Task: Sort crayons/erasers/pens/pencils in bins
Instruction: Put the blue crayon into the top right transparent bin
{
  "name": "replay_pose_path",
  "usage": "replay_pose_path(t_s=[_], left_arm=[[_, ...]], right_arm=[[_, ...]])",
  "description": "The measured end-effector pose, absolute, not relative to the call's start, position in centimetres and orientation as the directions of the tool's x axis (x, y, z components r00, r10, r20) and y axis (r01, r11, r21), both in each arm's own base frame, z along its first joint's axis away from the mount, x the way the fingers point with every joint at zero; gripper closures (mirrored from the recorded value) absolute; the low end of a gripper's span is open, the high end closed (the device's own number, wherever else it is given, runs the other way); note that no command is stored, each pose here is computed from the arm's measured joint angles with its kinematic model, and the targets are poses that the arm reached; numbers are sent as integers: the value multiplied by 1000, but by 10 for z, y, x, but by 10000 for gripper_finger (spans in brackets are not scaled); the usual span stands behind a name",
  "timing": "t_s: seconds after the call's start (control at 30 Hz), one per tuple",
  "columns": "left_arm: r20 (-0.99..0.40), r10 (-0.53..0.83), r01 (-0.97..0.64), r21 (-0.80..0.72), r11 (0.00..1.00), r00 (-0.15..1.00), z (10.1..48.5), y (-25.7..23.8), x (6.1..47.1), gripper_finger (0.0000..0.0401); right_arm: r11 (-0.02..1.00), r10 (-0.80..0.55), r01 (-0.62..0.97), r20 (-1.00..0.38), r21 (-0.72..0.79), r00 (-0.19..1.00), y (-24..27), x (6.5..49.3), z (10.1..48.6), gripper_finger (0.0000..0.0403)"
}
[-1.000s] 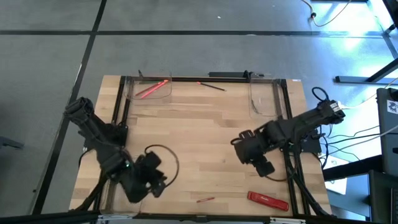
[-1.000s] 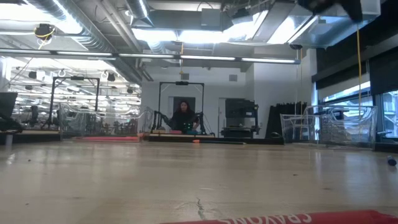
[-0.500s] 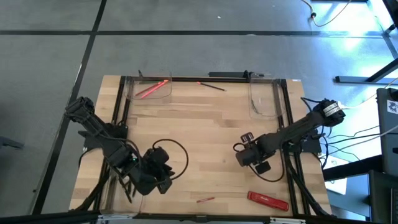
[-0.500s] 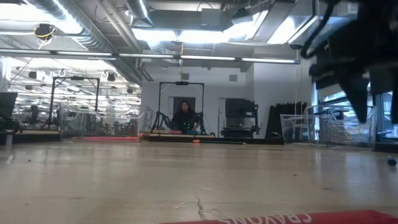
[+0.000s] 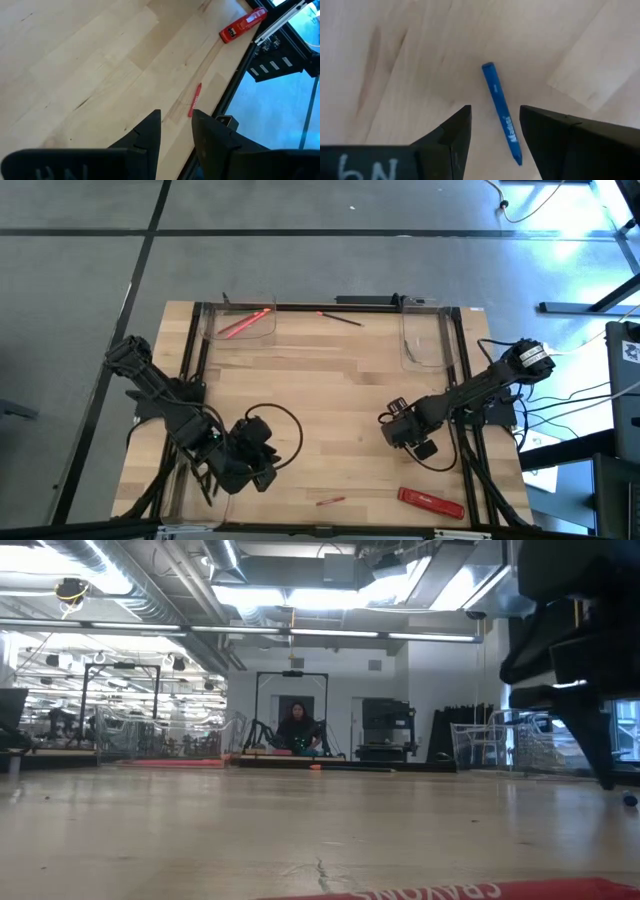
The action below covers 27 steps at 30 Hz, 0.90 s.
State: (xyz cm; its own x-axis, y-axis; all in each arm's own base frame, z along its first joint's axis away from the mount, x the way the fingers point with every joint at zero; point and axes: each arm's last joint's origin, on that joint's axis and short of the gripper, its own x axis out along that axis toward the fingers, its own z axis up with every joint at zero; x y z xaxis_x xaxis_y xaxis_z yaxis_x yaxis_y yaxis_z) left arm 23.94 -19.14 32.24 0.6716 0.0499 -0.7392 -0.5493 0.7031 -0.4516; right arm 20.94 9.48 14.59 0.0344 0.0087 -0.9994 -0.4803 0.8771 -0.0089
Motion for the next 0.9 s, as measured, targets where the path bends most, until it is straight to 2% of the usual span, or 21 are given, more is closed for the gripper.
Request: replay_pose_path(t_s=[0.37, 0.77, 0.9], left_arm=[[-739, 51, -552, -453, 700, 671, 322, -191, 239, 299], [-728, 44, -546, -471, 693, 684, 323, -192, 241, 299], [-725, 42, -544, -476, 691, 688, 324, -193, 241, 299]], right_arm=[[874, 27, -485, -997, -11, 70, 92, 204, 131, 243], [874, 36, -486, -995, -12, 90, 93, 205, 131, 363], [874, 39, -486, -995, -12, 94, 93, 206, 131, 384]])
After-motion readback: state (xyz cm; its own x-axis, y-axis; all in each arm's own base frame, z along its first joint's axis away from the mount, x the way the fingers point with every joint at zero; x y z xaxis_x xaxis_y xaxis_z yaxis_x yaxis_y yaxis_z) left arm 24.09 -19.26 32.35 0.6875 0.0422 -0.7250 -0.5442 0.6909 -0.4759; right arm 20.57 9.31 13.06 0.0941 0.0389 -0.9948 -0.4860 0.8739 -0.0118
